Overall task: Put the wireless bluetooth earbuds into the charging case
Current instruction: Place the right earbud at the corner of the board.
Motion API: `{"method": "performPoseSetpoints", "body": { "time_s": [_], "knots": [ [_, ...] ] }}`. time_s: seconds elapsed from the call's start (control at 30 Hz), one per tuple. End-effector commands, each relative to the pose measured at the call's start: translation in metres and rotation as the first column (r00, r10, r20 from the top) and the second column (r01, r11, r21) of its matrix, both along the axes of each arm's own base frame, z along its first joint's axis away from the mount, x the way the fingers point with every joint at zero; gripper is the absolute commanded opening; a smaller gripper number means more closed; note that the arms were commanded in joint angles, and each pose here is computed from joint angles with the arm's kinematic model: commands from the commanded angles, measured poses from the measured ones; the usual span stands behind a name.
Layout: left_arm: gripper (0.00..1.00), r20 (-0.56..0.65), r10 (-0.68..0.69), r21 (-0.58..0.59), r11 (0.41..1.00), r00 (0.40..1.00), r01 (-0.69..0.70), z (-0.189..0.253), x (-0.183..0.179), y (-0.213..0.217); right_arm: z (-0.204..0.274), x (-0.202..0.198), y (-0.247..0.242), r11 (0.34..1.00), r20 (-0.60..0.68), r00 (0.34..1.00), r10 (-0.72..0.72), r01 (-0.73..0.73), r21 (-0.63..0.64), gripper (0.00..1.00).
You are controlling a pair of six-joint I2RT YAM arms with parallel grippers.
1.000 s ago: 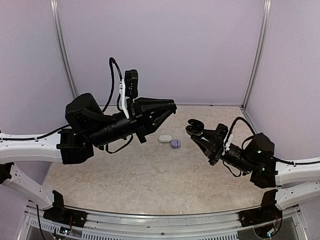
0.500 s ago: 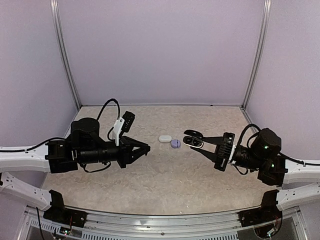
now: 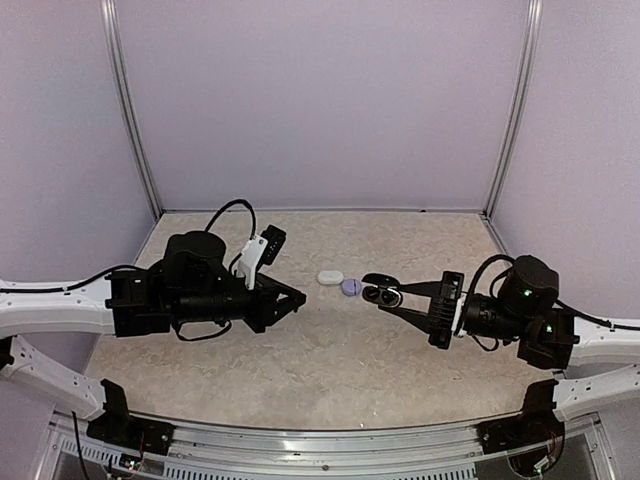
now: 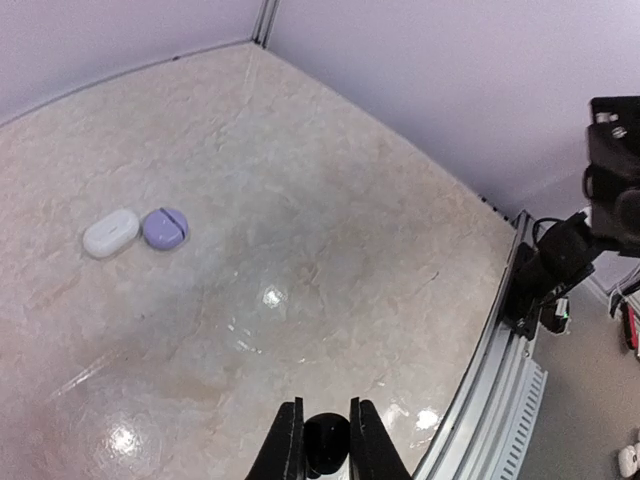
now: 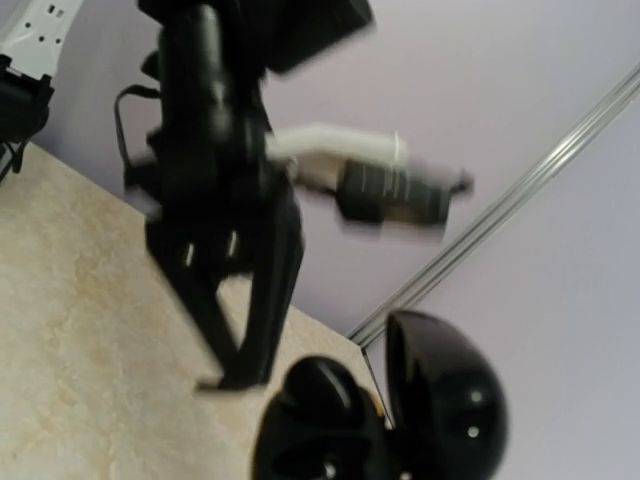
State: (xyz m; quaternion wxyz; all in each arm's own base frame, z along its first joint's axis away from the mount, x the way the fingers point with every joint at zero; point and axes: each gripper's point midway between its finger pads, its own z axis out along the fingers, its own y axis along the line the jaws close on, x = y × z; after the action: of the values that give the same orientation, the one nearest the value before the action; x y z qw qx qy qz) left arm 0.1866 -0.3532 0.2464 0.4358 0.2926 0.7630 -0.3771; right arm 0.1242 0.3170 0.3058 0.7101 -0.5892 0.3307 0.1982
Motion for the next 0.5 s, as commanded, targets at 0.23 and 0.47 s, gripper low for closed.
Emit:
{"method": "performPoseSetpoints", "body": {
  "time_s": [0.23, 0.47],
  "knots": [
    [0.04, -0.505, 0.245, 0.625, 0.765, 0.828, 0.154, -0.172, -0.048, 0.063, 0.013, -0.001, -0.005, 1.000, -0.085, 0.996, -0.013, 0.014, 0.013, 0.00],
    [0.05, -0.528, 0.347, 0.734, 0.645, 0.775, 0.212, -0.204, -0.060, 0.093, 0.011, 0.000, -0.005, 1.000, -0.097, 0.995, -0.018, 0.018, 0.005, 0.00]
  ]
}}
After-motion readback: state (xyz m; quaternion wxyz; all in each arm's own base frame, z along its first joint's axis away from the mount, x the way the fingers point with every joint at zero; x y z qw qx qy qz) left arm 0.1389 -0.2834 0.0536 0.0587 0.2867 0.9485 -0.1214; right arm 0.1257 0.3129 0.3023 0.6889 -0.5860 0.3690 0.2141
